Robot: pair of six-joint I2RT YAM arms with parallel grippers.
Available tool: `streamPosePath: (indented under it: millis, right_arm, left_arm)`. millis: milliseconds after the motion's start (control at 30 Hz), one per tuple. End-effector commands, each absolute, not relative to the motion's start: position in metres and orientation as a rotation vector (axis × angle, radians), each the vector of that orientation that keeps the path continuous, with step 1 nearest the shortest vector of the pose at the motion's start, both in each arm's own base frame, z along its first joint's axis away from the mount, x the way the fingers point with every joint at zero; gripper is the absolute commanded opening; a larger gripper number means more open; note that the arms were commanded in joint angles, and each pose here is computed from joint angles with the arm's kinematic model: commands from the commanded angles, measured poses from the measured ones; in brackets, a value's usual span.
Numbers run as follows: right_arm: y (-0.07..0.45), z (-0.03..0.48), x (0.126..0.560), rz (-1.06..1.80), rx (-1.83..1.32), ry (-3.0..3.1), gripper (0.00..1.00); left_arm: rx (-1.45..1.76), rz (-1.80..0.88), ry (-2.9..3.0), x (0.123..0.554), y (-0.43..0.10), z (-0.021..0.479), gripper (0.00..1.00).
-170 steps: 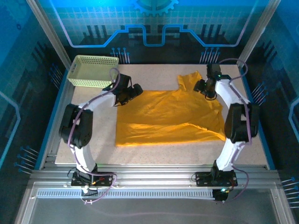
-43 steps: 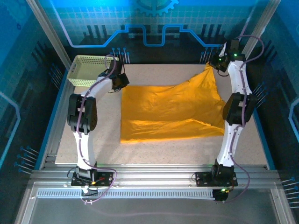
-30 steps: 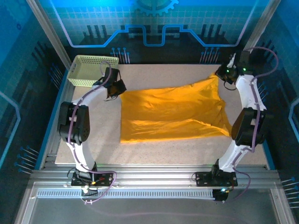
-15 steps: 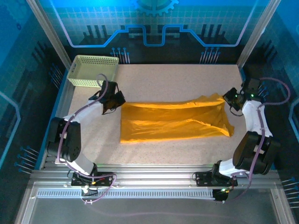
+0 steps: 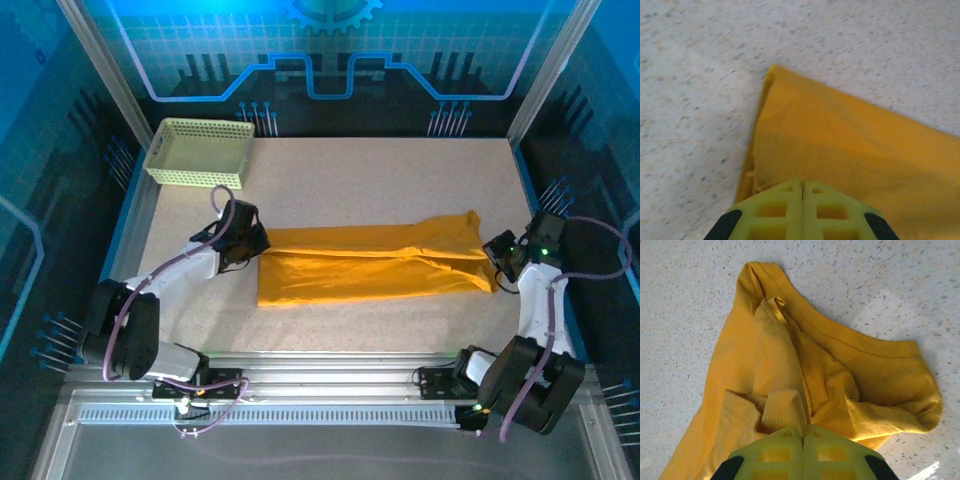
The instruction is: Fold the inside-out t-shirt
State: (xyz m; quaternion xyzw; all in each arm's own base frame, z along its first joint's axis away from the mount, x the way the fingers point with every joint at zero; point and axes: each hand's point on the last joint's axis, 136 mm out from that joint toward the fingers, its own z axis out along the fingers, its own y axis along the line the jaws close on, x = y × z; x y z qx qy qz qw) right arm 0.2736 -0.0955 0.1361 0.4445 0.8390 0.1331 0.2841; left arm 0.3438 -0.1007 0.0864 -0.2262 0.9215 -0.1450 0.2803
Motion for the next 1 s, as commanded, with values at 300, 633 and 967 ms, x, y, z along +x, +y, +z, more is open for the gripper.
streamPosePath:
  millis: [300, 633, 967]
  right_arm:
    - [-0.082, 0.107, 0.237, 0.349, 1.249, 2.319, 0.00]
    - [-0.092, 0.104, 0.233, 0.279, 1.310, 2.310, 0.42]
    - [-0.065, 0.175, 0.285, 0.194, 0.925, 2.304, 0.70]
  left_arm:
    - [-0.630, -0.319, 2.516, 0.334, -0.096, 0.061, 0.00]
    - [-0.648, -0.273, 2.571, 0.307, -0.094, 0.053, 0.39]
    - [-0.563, -0.367, 2.397, 0.347, -0.112, 0.134, 0.67]
